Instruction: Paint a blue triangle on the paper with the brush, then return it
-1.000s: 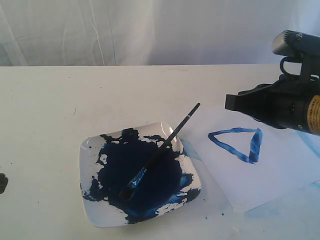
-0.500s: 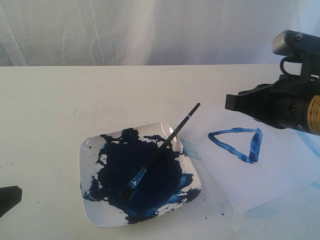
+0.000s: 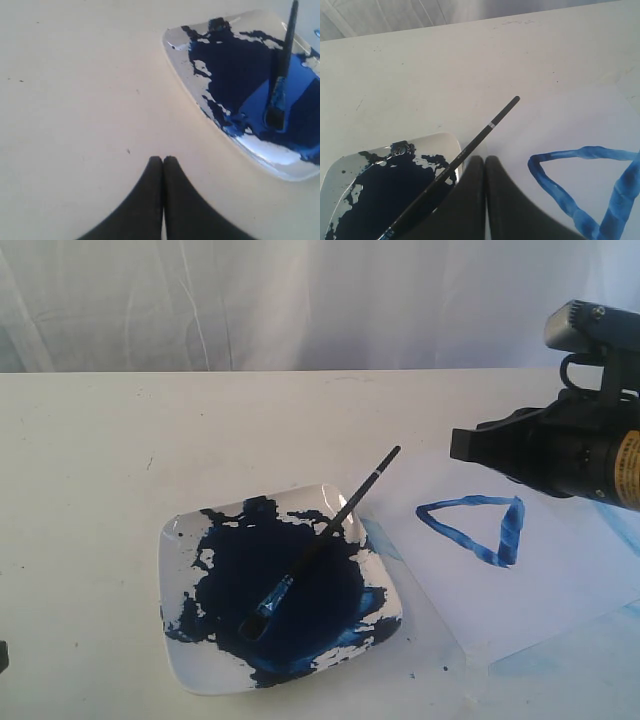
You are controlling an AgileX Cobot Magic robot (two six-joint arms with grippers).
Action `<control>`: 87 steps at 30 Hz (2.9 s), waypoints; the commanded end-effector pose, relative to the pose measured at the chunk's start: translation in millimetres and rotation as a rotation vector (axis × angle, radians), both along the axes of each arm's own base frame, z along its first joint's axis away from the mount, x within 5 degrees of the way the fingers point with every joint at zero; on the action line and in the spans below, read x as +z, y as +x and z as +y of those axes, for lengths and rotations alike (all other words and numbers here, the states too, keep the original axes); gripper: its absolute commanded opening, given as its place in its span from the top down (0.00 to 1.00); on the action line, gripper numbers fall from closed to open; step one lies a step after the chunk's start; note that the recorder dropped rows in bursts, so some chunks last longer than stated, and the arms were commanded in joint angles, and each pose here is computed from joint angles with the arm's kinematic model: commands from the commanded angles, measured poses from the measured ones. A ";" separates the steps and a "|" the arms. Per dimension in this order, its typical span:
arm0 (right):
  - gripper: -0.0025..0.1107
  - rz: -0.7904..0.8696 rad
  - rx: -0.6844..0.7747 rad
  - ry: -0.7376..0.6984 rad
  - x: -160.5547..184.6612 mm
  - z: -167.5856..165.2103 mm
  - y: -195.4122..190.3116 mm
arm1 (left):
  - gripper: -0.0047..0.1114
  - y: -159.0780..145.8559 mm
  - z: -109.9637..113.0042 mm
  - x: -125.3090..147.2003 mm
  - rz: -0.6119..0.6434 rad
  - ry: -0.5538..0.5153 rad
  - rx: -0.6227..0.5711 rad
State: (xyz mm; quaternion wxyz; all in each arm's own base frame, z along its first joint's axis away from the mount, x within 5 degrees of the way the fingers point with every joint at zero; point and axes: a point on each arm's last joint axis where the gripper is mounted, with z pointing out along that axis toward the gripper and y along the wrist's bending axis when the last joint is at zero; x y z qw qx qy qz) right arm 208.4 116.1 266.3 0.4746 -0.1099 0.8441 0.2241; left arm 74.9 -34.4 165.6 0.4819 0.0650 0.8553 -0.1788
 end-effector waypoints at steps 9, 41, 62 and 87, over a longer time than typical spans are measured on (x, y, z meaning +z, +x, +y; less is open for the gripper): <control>0.98 -0.016 0.002 -0.018 0.4 -1.4 -1.1 | 0.96 -14.2 21.4 3.8 -0.083 -0.129 0.272; 0.98 -0.015 0.003 -0.018 0.4 -1.4 -1.1 | 0.96 -23.6 26.1 1.3 -0.210 0.244 0.167; 0.98 -0.015 0.003 -0.018 0.4 -1.4 -1.1 | 0.96 -23.4 32.4 0.4 -0.176 0.200 0.286; 0.98 -0.003 -0.009 0.001 0.4 -1.4 -1.1 | 0.96 -23.3 32.4 0.7 -0.181 0.203 0.284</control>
